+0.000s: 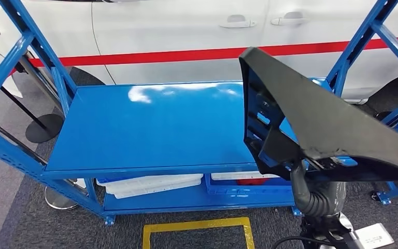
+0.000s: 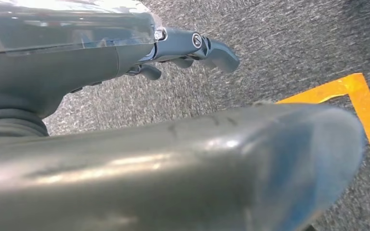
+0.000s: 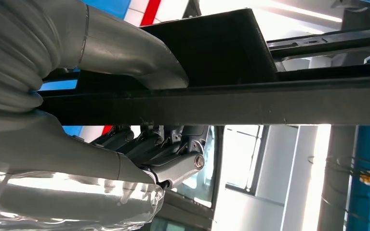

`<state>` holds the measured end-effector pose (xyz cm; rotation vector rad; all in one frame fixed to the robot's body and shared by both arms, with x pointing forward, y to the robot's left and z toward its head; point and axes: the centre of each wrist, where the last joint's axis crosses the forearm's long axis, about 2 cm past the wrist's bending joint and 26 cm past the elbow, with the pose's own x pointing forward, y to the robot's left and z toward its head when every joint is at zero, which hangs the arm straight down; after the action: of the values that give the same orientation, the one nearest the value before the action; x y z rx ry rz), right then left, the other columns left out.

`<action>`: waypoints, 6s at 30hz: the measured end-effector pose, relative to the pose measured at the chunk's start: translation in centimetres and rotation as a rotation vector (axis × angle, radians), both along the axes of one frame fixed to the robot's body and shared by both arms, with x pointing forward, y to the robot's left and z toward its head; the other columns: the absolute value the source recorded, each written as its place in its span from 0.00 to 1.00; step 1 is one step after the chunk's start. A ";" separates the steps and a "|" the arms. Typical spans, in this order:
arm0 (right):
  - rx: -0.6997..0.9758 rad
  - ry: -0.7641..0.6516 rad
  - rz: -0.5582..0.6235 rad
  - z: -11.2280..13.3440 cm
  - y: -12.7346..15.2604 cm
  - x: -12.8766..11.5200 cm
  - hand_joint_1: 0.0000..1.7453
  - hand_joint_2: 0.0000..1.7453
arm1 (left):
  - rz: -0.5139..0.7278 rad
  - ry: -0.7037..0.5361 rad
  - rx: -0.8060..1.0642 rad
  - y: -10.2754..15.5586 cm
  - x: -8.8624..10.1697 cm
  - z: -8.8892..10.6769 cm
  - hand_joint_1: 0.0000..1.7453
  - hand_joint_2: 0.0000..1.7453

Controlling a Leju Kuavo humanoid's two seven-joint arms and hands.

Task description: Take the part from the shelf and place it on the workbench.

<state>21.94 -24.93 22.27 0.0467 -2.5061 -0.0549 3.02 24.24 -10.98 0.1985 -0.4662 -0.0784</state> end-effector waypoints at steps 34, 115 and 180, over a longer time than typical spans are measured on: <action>0.084 0.018 0.103 -1.0 -1.1 -2.2 1.00 1.00 | 0.034 0.044 0.020 0.8 0.2 -0.1 0.00 0.00; -0.075 0.088 0.067 -3.2 1.2 -0.3 1.00 1.00 | 0.436 0.040 -0.060 -0.3 2.1 0.3 0.00 0.00; -0.125 0.151 -0.329 -4.0 -5.5 -8.9 1.00 1.00 | 0.153 0.014 -0.045 -0.3 -0.8 -0.1 0.00 0.00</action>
<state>13.03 -30.39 18.29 -0.4069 -2.3367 -0.0356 2.18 23.94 -11.03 0.1889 -0.4372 0.0801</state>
